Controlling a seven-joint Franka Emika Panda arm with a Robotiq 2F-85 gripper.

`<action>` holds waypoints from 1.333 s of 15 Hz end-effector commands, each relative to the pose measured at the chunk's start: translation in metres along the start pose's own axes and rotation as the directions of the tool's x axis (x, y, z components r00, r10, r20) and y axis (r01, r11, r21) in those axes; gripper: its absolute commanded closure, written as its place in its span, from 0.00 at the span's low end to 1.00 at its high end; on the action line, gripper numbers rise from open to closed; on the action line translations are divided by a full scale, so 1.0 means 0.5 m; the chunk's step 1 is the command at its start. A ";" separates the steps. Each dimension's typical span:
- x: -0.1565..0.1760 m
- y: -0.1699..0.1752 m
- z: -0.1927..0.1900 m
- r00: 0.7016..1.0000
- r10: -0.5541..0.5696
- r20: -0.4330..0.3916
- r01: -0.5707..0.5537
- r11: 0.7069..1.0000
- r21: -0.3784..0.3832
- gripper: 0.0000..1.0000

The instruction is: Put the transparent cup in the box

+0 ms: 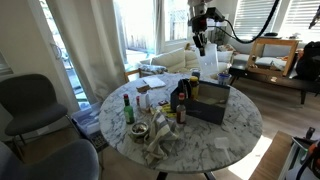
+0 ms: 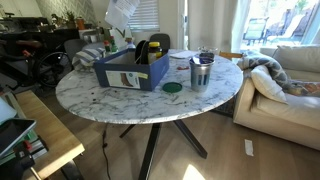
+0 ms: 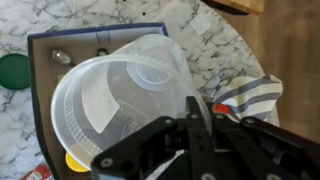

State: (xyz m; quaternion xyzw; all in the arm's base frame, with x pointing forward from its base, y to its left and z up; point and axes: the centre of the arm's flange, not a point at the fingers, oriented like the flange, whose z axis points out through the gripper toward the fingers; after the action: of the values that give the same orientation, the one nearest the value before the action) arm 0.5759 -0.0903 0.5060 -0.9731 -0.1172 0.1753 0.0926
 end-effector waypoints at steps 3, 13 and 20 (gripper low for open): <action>-0.002 -0.050 0.070 0.969 -0.059 -0.241 0.023 0.989 -0.149 0.99; 0.032 -0.073 0.247 0.951 -0.149 -0.272 0.115 0.984 -0.139 0.99; 0.051 -0.063 0.328 0.930 -0.257 -0.263 0.222 0.963 -0.155 0.71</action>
State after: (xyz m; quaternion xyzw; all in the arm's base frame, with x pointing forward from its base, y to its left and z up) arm 0.5403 -0.0336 0.3679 -0.9766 -0.2078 0.0148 0.0537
